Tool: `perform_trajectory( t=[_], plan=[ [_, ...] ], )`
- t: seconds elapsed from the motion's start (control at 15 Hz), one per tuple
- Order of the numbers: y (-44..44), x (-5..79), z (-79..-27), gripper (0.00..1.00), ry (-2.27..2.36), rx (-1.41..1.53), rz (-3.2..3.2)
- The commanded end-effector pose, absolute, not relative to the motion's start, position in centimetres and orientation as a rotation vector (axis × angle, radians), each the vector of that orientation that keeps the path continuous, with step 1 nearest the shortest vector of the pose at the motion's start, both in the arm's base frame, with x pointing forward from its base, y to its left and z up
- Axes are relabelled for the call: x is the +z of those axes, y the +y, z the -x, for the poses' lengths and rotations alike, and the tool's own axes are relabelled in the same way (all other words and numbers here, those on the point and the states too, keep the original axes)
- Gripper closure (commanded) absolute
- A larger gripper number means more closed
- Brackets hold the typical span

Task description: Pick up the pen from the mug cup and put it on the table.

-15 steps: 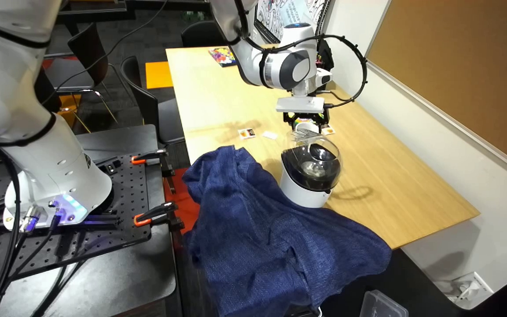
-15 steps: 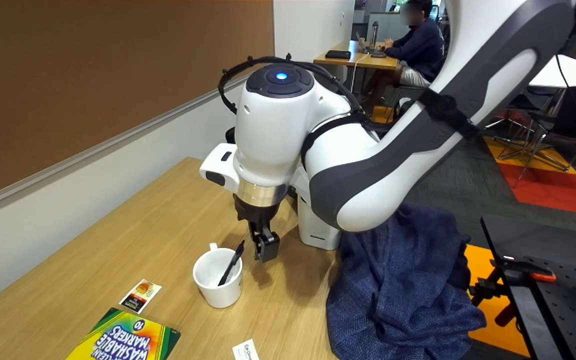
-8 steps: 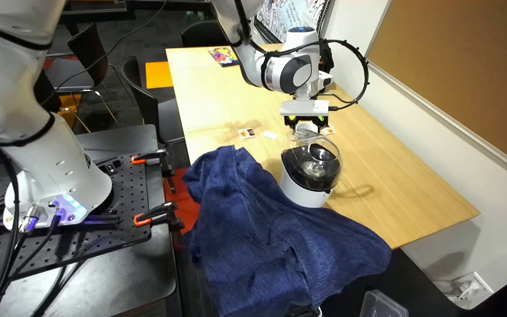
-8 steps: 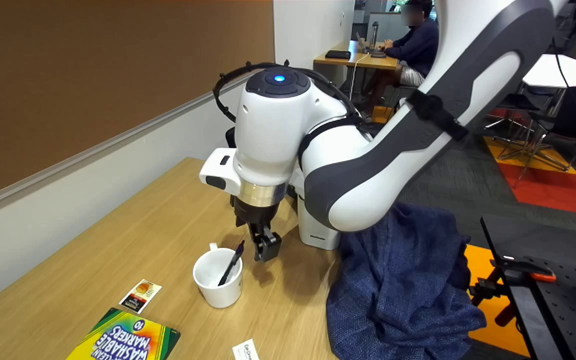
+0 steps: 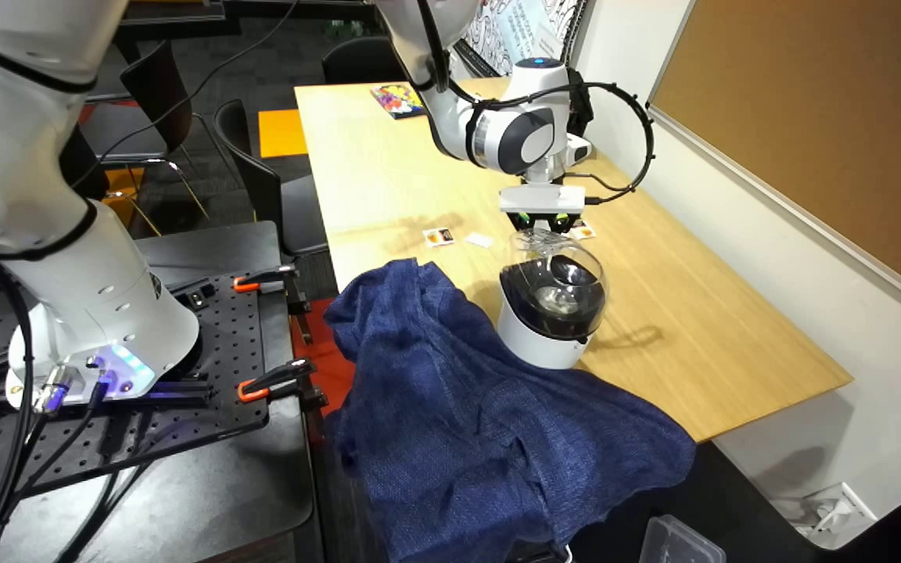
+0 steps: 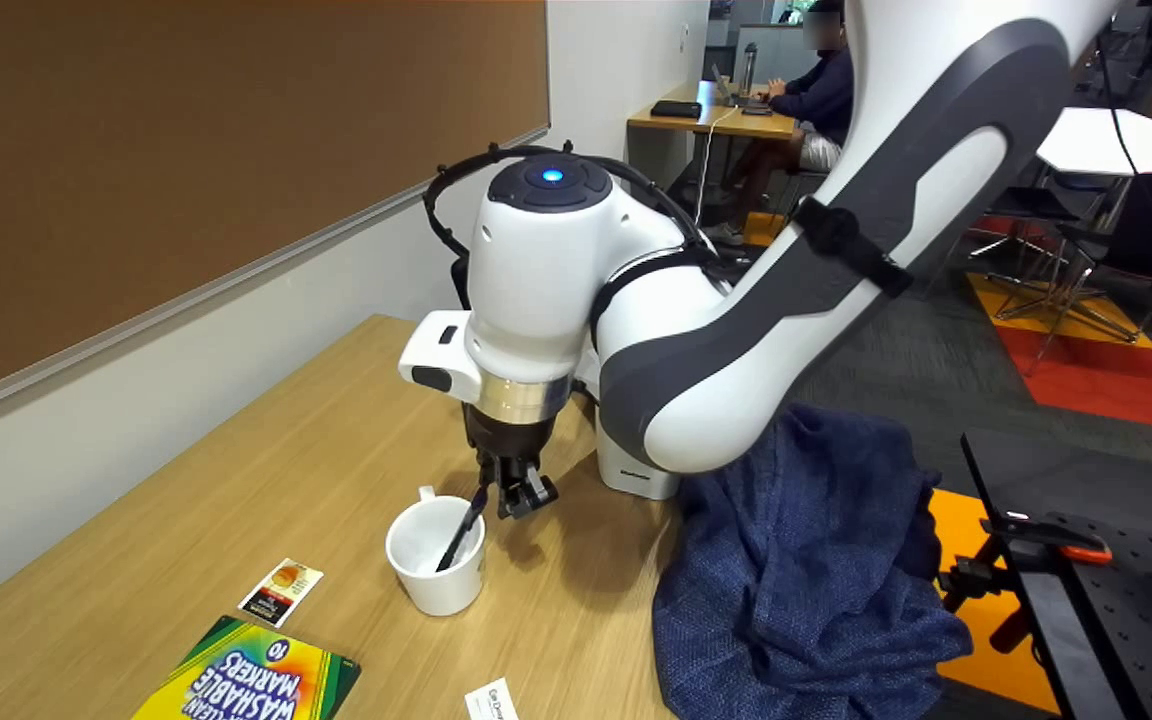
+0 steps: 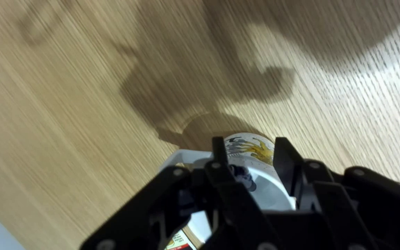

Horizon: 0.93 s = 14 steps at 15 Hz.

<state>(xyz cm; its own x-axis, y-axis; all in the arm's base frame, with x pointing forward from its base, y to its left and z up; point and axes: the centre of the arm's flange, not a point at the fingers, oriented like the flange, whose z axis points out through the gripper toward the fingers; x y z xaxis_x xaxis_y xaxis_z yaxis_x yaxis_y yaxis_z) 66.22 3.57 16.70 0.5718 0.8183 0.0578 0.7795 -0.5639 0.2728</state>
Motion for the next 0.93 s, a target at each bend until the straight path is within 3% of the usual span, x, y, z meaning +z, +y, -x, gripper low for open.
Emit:
perform_trajectory(
  t=[0.0,0.27,0.6,0.87],
  plan=[
    [3.17,16.69,-67.0,0.61,1.369,0.292,-2.594],
    [3.2,16.62,-67.02,0.61,1.362,0.294,-2.591],
    [3.09,16.98,-67.12,1.0,1.353,0.303,-2.589],
    [3.04,17.29,-67.11,0.98,1.346,0.31,-2.584]
  ],
)
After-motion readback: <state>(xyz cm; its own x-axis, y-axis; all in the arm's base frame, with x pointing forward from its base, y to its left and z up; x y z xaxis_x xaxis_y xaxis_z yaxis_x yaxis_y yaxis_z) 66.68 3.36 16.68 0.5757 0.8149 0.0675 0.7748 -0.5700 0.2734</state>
